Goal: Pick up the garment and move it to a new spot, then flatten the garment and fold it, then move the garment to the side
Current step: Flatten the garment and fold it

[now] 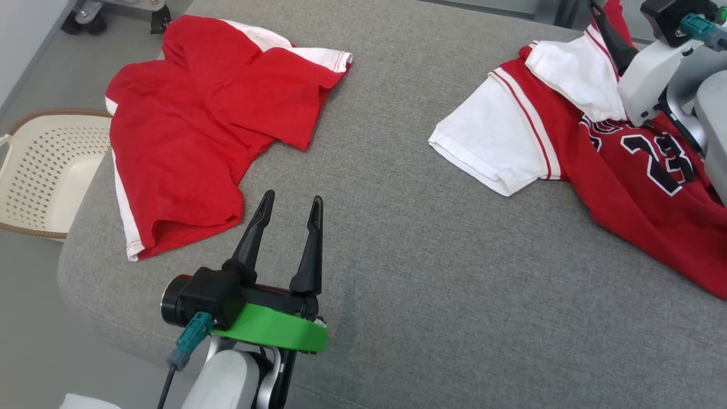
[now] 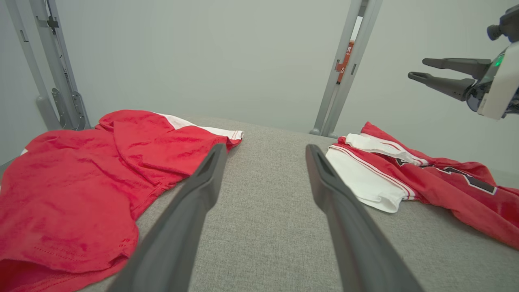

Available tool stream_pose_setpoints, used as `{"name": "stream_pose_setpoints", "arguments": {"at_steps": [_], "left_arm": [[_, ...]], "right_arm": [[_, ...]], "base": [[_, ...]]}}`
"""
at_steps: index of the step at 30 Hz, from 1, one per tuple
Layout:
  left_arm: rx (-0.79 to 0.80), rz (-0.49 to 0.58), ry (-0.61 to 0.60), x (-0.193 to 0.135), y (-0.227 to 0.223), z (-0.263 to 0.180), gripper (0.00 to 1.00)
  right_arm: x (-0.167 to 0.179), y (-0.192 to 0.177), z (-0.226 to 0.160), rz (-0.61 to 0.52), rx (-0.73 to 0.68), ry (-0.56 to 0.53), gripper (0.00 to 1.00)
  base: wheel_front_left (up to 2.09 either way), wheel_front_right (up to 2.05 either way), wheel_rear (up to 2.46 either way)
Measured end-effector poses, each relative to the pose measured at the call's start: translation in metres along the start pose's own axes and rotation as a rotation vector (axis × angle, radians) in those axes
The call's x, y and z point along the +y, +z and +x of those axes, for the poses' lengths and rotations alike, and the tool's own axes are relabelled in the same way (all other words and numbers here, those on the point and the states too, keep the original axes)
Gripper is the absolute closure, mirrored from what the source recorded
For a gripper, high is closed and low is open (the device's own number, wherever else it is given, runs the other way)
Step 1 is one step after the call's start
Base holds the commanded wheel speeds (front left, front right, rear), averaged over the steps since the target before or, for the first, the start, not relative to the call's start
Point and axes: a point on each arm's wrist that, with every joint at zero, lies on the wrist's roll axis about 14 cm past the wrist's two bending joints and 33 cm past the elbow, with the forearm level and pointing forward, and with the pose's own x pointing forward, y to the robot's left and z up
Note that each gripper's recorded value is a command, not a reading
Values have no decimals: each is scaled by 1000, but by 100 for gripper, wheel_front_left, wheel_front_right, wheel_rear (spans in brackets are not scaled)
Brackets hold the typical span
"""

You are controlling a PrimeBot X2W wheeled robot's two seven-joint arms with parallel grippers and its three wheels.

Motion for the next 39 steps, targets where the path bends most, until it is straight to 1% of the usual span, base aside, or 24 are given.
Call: {"name": "stream_pose_setpoints", "arguments": {"at_steps": [4,8,12,14,17,19,24,30,33,39], "left_arm": [[-5,14,-15,-2,0,6,0],[-17,23,-45,-10,2,13,0],[-45,20,-76,-19,8,23,0],[-55,15,-88,-23,10,27,0],[-66,12,-108,-30,12,32,0],[-70,5,-123,-36,13,35,0],[-72,-12,-159,-51,12,41,0],[-37,-20,-198,-66,-1,44,0],[-11,-7,-205,-69,-11,46,0],[82,45,-244,-80,-45,52,0]], "right_arm": [[-2,0,-9,25,-13,-19,0],[-17,1,-30,52,-20,-72,0],[-28,19,-61,76,-93,-125,0],[-29,18,-80,97,-110,-153,0],[-30,18,-114,152,-144,-218,0],[-30,21,-135,214,-184,-280,0],[-7,9,-198,299,-190,-394,0],[11,2,-259,440,-197,-588,0],[19,4,-273,467,-201,-635,0],[16,3,-292,449,-187,-699,0]], "base": [[0,0,0],[0,0,0],[0,0,0],[0,0,0],[0,0,0],[0,0,0],[0,0,0],[0,0,0],[0,0,0],[0,0,0]]}}
